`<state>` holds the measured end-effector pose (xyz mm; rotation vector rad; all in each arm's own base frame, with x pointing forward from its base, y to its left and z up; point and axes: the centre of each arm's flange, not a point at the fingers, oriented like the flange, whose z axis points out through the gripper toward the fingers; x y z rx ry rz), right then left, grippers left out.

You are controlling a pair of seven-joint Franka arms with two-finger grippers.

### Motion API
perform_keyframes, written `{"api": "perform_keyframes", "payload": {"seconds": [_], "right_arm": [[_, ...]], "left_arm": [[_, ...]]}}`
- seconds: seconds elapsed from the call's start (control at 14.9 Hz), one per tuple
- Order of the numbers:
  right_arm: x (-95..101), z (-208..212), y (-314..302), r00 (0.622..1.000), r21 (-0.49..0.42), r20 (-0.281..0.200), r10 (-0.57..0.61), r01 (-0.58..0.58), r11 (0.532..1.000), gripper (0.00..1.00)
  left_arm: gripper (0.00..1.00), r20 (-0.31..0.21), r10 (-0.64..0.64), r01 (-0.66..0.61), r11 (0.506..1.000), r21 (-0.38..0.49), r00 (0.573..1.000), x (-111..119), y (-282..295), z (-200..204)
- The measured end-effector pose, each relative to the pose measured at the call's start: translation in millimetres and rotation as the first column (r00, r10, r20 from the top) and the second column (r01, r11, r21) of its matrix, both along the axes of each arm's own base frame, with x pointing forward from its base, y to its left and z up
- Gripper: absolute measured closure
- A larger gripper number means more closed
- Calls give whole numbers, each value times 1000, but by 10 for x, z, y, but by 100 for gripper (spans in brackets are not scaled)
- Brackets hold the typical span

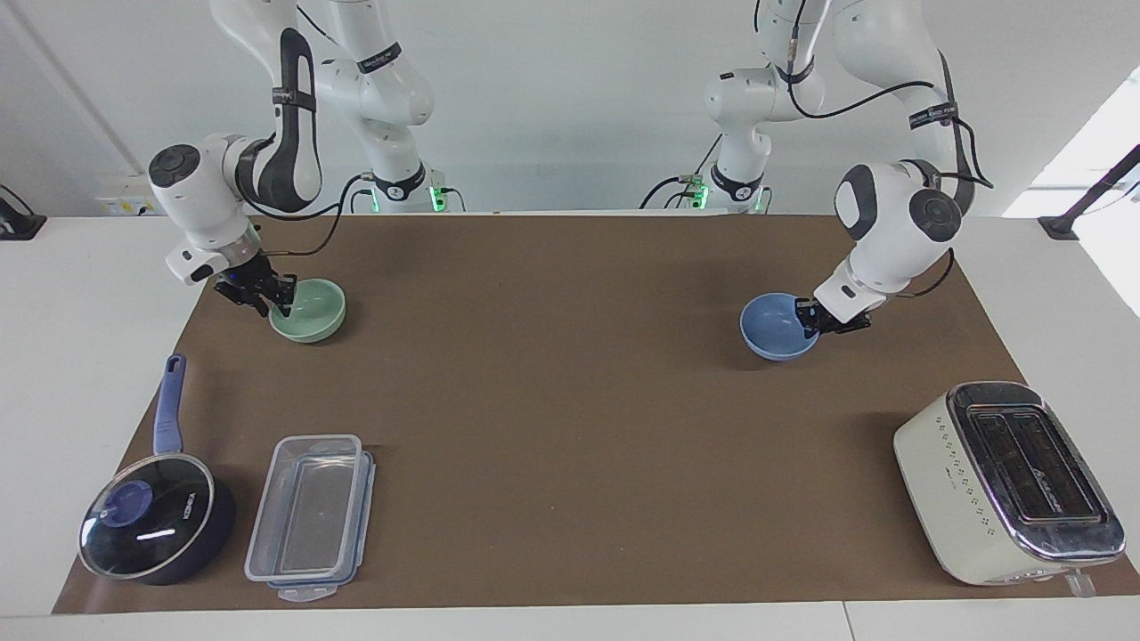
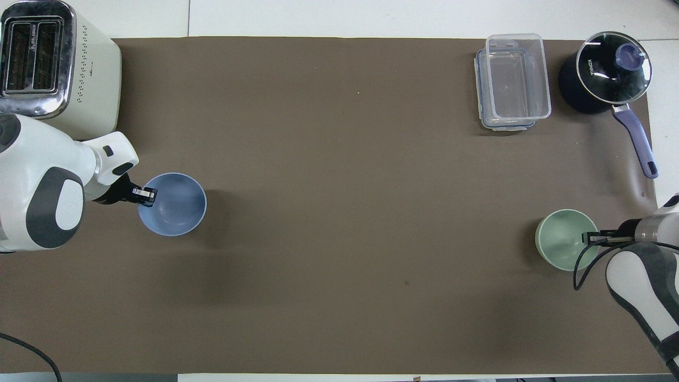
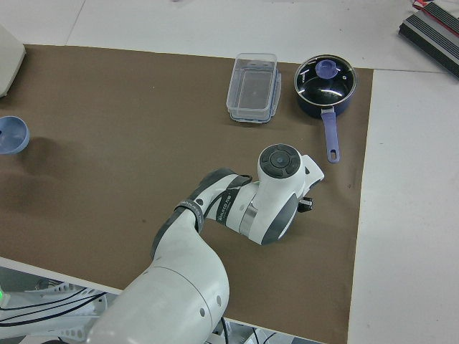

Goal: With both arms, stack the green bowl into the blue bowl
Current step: 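Slide the blue bowl toward the table center with the left gripper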

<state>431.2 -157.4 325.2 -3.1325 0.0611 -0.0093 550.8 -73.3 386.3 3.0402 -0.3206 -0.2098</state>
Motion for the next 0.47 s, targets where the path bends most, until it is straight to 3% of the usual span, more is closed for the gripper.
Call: {"api": "perform_keyframes", "payload": {"seconds": [0.13,0.27,0.47], "right_arm": [[6,12,3,1000,12,5,-13,13,1000,94],[43,93,8,1000,13,13,-11,11,1000,96],[163,305,-11,1000,12,19,-5,5,1000,96]], "left_arm": [[94,2,65,-65,998,-25,998,32,-703,218],[94,-4,102,-102,995,-21,995,-135,-1445,235],[94,-1,142,-142,990,-20,990,-601,-2423,45]]}}
